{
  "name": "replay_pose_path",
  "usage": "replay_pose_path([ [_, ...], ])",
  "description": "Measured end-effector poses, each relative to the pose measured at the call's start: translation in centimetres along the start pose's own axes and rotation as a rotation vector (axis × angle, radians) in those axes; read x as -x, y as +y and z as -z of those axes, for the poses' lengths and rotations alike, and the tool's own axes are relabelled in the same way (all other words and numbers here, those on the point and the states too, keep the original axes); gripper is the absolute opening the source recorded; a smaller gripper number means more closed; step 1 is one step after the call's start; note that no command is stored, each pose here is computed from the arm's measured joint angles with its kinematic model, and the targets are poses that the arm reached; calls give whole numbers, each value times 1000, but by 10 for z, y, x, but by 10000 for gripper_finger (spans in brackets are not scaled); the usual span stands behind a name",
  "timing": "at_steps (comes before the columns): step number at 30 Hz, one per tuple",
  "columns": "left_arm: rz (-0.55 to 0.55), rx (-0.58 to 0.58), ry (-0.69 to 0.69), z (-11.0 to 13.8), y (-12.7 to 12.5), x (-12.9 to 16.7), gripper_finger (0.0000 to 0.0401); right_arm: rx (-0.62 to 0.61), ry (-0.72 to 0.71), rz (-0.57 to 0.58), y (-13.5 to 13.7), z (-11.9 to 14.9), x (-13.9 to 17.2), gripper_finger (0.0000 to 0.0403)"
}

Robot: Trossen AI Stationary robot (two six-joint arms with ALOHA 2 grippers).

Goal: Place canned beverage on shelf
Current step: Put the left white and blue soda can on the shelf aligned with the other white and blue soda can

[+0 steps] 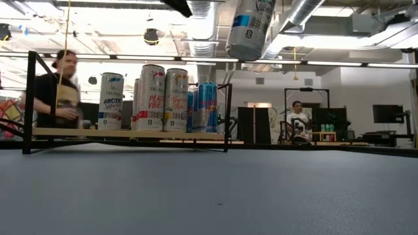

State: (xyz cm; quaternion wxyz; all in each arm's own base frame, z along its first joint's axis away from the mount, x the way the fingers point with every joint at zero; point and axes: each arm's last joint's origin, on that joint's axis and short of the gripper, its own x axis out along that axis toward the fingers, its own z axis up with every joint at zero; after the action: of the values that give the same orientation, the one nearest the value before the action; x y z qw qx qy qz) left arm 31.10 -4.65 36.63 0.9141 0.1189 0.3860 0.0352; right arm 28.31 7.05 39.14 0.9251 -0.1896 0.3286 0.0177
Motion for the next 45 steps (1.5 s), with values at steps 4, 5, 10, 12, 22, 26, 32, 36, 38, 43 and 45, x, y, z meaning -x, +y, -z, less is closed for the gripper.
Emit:
replay_pose_path([
  [4,-18,53,-64,1,1,28,336,-3,-16,14,1,-4,-8,221],
  [5,-30,58,-80,1,0,35,336,4,-30,22,0,-6,-11,221],
  [10,-109,108,-150,10,-3,77,336,35,-86,18,-4,-13,-31,221],
  [12,-133,138,-186,14,-5,94,336,55,-105,6,-3,-16,-46,221],
  [22,-187,138,-235,35,-12,139,336,82,-181,-98,-1,-21,-102,221],
  [26,-153,164,-240,44,-18,141,336,42,-157,-131,4,-16,-125,221],
  [32,-124,178,-249,63,-31,124,336,37,-84,-192,12,-6,-148,221],
  [36,-97,219,-284,69,-35,115,336,30,-6,-267,15,4,-154,221],
  [38,-83,237,-292,72,-37,111,336,29,47,-283,15,9,-152,221],
  [43,-68,275,-290,77,-44,97,336,8,164,-295,10,16,-145,221],
  [45,-56,280,-301,78,-46,94,336,6,174,-290,7,12,-141,221],
])
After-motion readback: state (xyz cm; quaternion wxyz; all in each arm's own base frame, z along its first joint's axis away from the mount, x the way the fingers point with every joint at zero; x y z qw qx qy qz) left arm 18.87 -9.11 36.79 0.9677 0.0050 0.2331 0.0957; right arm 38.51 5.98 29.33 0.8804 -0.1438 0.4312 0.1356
